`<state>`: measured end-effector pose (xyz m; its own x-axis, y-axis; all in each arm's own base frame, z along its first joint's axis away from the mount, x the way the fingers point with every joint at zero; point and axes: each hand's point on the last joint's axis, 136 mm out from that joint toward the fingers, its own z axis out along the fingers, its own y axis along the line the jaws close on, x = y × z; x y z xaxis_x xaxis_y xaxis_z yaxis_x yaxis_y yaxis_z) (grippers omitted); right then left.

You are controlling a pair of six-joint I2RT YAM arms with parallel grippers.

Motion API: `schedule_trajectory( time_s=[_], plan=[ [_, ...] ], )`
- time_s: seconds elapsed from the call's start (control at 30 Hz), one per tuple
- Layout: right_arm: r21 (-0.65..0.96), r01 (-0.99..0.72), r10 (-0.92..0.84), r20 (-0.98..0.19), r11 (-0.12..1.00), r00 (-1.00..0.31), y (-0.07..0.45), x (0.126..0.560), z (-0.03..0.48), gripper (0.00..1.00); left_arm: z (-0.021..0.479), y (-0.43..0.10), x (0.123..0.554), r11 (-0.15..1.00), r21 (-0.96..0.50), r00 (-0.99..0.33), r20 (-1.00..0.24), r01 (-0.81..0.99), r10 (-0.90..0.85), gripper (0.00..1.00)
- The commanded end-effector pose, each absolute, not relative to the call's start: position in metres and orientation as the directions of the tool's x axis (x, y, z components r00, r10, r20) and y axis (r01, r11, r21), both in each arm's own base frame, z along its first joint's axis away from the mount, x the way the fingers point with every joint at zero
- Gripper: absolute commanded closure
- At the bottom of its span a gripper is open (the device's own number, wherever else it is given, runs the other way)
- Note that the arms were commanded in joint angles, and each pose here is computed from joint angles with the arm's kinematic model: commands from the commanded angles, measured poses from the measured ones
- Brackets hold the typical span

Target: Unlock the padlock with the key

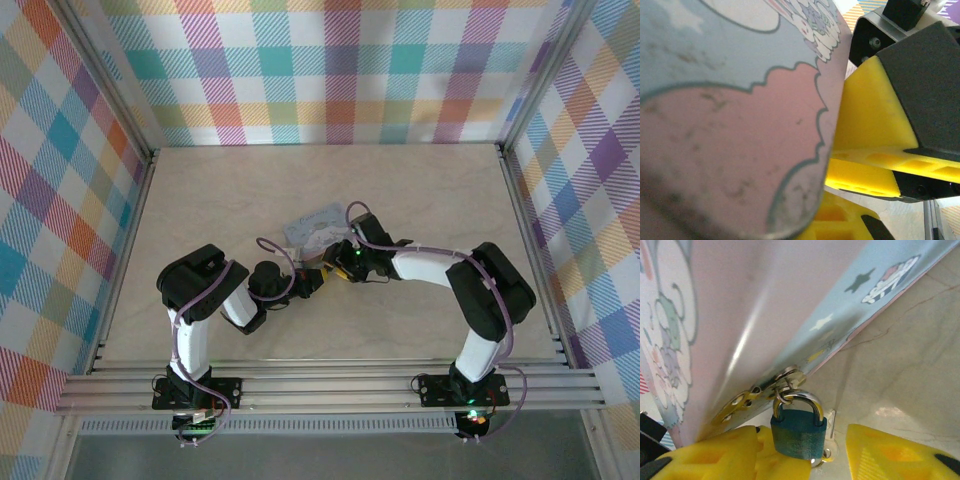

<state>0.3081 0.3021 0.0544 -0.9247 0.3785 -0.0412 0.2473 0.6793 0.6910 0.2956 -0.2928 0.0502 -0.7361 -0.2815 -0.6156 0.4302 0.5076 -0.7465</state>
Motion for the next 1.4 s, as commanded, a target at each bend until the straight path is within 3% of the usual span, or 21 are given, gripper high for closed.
schedule_trajectory(
  time_s=[0.0,0.2,0.47,0.83,1.0,1.03,1.07,1.13,1.23,1.37],
  plan=[
    [0.677,0.24,0.365,-0.045,0.695,-0.93,0.305,0.311,0.048,0.55,0.037,-0.295,0.286,0.513,-0.742,-0.762,-0.604,0.431,-0.235,1.0],
    [0.67,0.249,0.349,-0.016,0.699,-0.937,0.309,0.309,0.041,0.66,0.041,-0.298,0.285,0.5,-0.741,-0.759,-0.611,0.447,-0.227,1.0],
    [0.666,0.237,0.336,-0.022,0.707,-0.941,0.311,0.311,0.045,1.0,0.048,-0.302,0.284,0.514,-0.7,-0.736,-0.653,0.496,-0.178,1.0],
    [0.662,0.23,0.331,-0.028,0.713,-0.943,0.31,0.304,0.057,1.0,0.052,-0.31,0.274,0.653,-0.47,-0.633,-0.774,0.594,0.02,1.0],
    [0.674,0.239,0.337,-0.016,0.699,-0.941,0.312,0.3,0.057,1.0,0.053,-0.306,0.275,0.672,-0.452,-0.625,-0.78,0.586,0.02,1.0],
    [0.673,0.248,0.347,-0.014,0.696,-0.938,0.31,0.299,0.057,0.9,0.053,-0.306,0.275,0.674,-0.454,-0.626,-0.78,0.583,0.016,1.0],
    [0.674,0.252,0.352,-0.014,0.695,-0.936,0.309,0.298,0.057,0.72,0.052,-0.305,0.275,0.676,-0.456,-0.627,-0.779,0.579,0.012,1.0],
    [0.675,0.254,0.361,-0.02,0.692,-0.932,0.306,0.297,0.061,0.47,0.05,-0.304,0.276,0.68,-0.458,-0.63,-0.777,0.573,0.008,1.0],
    [0.672,0.251,0.379,-0.047,0.697,-0.924,0.299,0.296,0.069,0.4,0.049,-0.304,0.276,0.681,-0.457,-0.629,-0.777,0.573,0.007,1.0],
    [0.659,0.235,0.385,-0.089,0.715,-0.919,0.291,0.296,0.077,0.39,0.051,-0.304,0.277,0.681,-0.454,-0.622,-0.783,0.575,0.002,1.0]
  ],
)
